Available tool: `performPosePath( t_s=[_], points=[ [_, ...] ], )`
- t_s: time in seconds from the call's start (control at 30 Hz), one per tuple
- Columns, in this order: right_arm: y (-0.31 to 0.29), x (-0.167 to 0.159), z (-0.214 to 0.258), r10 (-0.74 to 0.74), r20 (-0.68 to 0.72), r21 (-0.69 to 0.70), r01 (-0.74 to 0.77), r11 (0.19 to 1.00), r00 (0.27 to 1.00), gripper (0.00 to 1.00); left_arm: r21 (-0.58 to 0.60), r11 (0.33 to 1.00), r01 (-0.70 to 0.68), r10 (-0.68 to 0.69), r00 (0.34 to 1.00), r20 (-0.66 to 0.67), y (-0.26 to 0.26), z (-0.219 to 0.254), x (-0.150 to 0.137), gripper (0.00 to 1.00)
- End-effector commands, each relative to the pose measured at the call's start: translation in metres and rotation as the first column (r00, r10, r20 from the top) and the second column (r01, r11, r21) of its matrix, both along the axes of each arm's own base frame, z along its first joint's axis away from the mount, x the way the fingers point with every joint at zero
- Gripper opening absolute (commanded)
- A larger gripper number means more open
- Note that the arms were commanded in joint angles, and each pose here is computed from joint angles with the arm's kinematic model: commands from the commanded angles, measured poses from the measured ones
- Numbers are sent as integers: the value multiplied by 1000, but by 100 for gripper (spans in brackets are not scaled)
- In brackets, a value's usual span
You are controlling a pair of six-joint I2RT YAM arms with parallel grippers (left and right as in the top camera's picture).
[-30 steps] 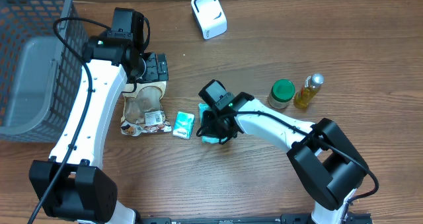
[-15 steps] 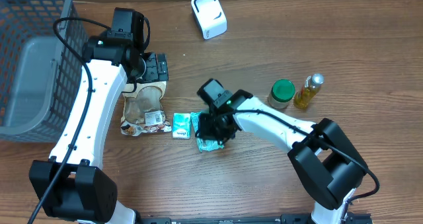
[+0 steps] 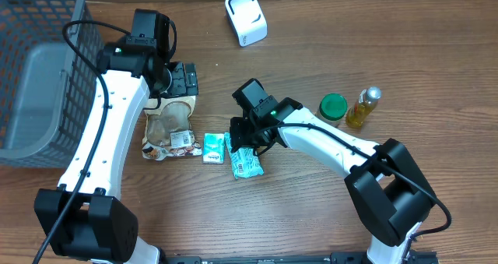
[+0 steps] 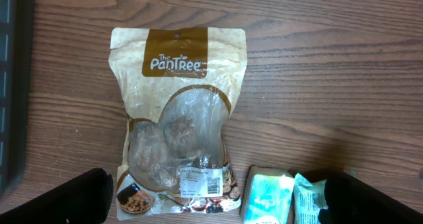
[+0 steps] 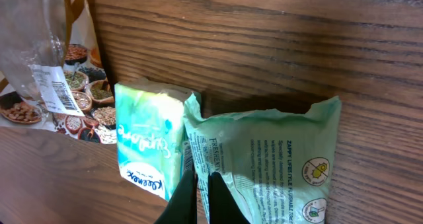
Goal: Scan the item barcode
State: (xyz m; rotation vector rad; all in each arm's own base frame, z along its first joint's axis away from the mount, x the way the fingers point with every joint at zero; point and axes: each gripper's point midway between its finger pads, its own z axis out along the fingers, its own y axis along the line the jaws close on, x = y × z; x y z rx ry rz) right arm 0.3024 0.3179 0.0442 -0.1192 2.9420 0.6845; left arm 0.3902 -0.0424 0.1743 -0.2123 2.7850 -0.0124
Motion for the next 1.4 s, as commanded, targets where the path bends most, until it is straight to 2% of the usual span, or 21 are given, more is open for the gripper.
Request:
performPosePath(
  t_s=[0.0,0.17,0.53,0.63,0.8,0.97,1.23,1.37],
  points=[
    [0,2,-7,2,9,-24,-2,1000,1000,4,0,1000,15,-15,1000,12,1,4,3,100],
    [-9,9,-10,-22,42,-70,25,997,999,4,0,1000,15,-15,1000,12,1,4,3,100],
    [-6,13,-25,-22,39,-78,25,997,999,5,0,1000,15,-15,1000,12,0,4,3,100],
    [-14,15,-33,-37,48,-123,42,992,998,4,0,1000,15,-15,1000,12,1,4,3,100],
    [-40,22,-38,-157,55,-210,165,964,986,4,0,1000,15,-15,1000,12,1,4,3,100],
    [-58,24,-37,-217,23,-234,217,948,976,4,0,1000,15,-15,1000,12,1,4,3,100],
    [-57,26,17,-219,23,-108,221,969,975,5,0,1000,15,-15,1000,12,1,4,3,100],
    [-83,17,42,-239,45,-153,243,958,970,8,0,1000,15,-15,1000,12,1,4,3,100]
  ],
)
